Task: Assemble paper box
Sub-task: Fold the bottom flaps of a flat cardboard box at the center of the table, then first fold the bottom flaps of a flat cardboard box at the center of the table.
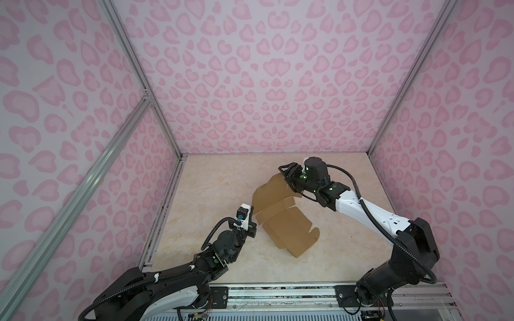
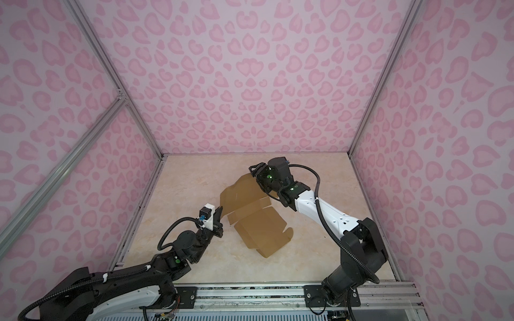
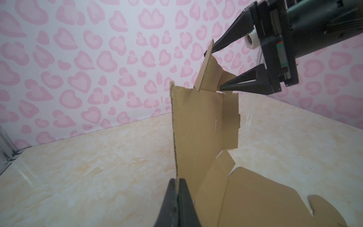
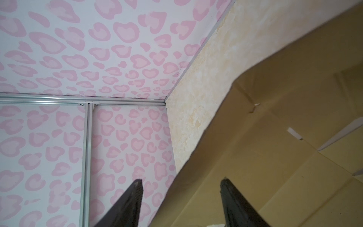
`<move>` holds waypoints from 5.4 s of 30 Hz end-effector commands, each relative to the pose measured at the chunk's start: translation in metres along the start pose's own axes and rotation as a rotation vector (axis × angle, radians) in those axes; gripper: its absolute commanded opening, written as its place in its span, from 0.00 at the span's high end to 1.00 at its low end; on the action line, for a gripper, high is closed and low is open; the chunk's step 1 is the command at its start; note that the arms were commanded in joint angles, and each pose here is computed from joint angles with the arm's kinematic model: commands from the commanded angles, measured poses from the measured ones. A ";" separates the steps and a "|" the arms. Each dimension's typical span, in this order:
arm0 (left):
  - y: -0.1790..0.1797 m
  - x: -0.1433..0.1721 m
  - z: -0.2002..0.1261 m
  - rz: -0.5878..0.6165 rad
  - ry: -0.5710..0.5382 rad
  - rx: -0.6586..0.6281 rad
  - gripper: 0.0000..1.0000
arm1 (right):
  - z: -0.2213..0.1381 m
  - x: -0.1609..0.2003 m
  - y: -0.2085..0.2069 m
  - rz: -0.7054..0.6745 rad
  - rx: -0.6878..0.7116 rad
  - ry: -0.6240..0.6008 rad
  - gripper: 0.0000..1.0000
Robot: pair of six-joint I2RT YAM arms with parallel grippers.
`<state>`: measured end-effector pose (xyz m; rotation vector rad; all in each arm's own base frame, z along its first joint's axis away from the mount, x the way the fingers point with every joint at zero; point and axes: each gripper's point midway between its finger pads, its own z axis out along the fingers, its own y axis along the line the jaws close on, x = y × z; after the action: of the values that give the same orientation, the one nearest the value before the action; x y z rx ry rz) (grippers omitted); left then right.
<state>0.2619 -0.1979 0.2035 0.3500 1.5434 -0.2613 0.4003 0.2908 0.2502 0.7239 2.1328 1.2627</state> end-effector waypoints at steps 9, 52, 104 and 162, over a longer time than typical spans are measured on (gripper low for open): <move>0.003 -0.011 0.000 -0.014 -0.048 -0.017 0.96 | 0.006 0.003 0.000 0.011 -0.031 0.024 0.50; 0.008 -0.001 -0.004 -0.033 -0.038 -0.039 0.96 | 0.018 0.016 -0.024 0.040 -0.132 -0.014 0.87; 0.021 0.032 0.012 -0.227 0.109 -0.064 0.34 | -0.027 -0.013 -0.116 -0.005 0.055 -0.160 1.00; -0.083 0.074 0.078 0.302 0.296 0.578 0.16 | -0.066 -0.016 -0.112 -0.047 0.141 -0.160 1.00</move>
<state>0.2995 -0.2910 0.1097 1.1253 1.7218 -0.4096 0.3466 0.1921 0.1801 0.7949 2.1189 0.9839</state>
